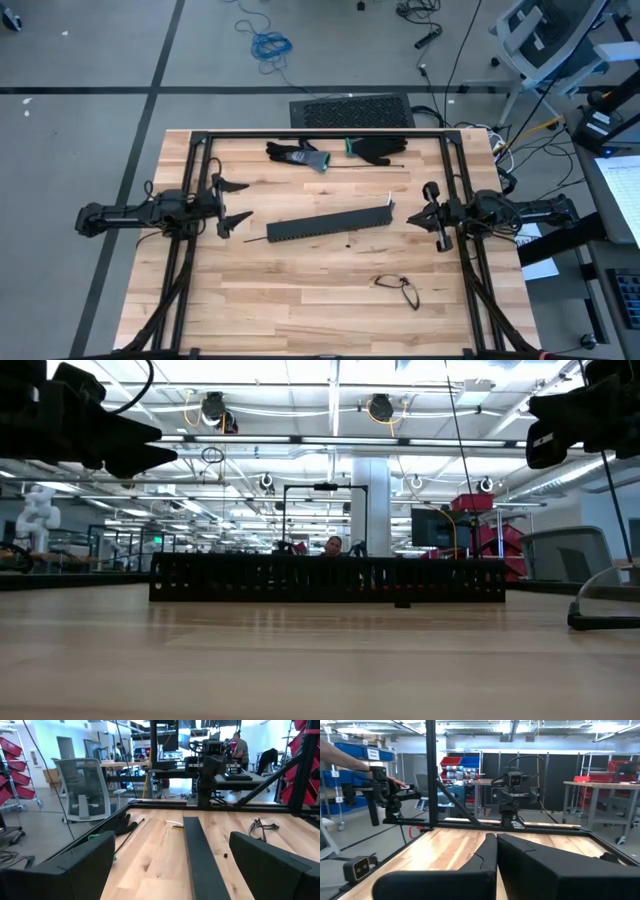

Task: Ziptie cables
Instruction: Return to Home Position

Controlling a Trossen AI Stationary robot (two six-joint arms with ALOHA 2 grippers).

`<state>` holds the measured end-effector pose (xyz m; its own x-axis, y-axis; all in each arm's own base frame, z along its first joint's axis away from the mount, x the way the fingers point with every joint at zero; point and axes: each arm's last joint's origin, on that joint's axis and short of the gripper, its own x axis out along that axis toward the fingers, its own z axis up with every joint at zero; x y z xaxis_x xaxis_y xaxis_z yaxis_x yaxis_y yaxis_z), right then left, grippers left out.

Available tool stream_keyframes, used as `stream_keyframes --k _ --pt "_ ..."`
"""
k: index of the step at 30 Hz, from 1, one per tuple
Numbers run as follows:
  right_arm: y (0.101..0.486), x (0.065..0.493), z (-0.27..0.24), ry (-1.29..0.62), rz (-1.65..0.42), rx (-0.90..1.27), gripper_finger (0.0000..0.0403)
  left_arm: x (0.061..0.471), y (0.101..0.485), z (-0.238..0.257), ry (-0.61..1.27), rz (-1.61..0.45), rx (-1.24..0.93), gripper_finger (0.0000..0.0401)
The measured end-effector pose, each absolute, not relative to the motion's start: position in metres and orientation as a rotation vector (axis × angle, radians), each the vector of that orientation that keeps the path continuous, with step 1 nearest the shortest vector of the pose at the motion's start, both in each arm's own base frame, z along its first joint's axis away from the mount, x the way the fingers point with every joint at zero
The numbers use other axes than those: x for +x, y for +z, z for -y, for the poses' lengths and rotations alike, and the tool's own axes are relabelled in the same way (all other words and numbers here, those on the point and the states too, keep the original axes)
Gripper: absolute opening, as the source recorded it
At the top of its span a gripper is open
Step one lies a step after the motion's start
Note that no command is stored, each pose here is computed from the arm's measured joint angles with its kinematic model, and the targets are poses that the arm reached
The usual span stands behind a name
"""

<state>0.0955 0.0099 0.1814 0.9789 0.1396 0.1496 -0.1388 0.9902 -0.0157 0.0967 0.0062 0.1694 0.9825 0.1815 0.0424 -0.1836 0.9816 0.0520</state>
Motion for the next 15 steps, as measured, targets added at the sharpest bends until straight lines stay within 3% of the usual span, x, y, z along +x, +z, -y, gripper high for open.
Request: stream_keyframes --k 15 --pt "0.1806 0.0959 -0.0102 0.142 0.142 -0.005 0.0000 0.0967 0.1696 -0.0058 0.179 0.040 0.056 0.0383"
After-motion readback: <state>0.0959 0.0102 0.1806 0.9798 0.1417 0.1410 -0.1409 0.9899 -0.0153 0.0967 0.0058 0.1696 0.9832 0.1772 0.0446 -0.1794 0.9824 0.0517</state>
